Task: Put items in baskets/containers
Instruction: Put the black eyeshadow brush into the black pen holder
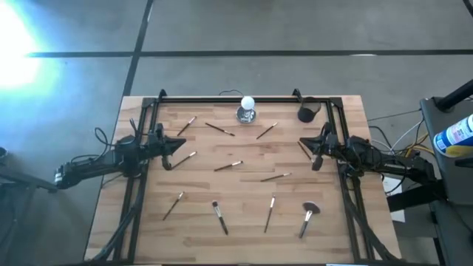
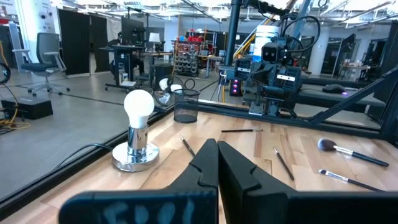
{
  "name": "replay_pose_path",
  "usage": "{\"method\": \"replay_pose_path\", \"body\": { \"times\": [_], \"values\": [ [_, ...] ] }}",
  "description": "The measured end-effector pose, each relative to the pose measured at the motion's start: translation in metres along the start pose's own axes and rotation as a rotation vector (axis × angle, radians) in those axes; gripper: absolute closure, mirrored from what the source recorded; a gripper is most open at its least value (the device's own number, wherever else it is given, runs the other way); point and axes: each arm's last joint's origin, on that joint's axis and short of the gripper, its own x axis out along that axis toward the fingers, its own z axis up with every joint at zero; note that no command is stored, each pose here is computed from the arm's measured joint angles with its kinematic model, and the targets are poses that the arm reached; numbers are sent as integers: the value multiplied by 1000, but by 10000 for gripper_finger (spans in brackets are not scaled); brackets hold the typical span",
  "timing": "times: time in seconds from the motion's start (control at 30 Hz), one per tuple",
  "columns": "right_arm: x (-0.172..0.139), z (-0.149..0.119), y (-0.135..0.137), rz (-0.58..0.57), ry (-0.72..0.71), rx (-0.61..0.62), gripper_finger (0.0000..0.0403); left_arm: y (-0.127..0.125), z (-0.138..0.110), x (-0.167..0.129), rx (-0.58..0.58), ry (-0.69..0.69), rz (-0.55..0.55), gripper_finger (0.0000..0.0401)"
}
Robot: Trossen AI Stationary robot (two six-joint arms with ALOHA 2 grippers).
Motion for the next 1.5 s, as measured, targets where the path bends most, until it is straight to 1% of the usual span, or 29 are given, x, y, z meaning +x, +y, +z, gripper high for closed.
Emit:
{"method": "replay_pose_path", "body": {
  "times": [0.23,0.33,0.47,0.57,0.67,0.73,0.8,0.83,0.93,1.0,1.07,1.13,1.2,1.27,1.4,1.5],
  "values": [
    [0,0,0,0,0,0,394,0,0,0,-14,-3,2,401],
    [0,3,0,-7,-27,-18,394,0,0,0,-111,-4,1,401],
    [-1,17,-1,-20,-169,-75,394,0,2,0,-326,-17,-2,401],
    [-3,22,-1,-26,-226,-91,394,0,4,0,-357,-48,5,401],
    [-3,23,-1,-29,-232,-102,394,0,11,-1,-364,-116,8,401],
    [-3,23,-1,-31,-231,-120,394,1,13,-1,-396,-141,26,401],
    [-3,23,-1,-39,-231,-127,394,1,11,0,-385,-84,41,401],
    [-3,23,-1,-51,-232,-128,394,1,12,1,-356,-69,42,401],
    [-3,25,-3,-101,-245,-135,394,0,17,5,-242,-88,56,401],
    [-4,26,-3,-115,-257,-131,394,1,17,8,-239,-89,90,401],
    [-4,26,-3,-114,-258,-126,394,0,18,12,-248,-47,95,401],
    [-4,26,-3,-113,-253,-122,394,-1,19,18,-253,37,100,401],
    [-3,25,-3,-112,-251,-120,394,-2,20,24,-261,126,133,401],
    [-3,25,-3,-112,-249,-120,394,-2,27,31,-264,158,165,401],
    [-3,25,-3,-111,-246,-120,394,-5,40,47,-250,208,174,401],
    [-3,25,-3,-113,-252,-125,394,-6,45,58,-235,299,188,401]
  ]
}}
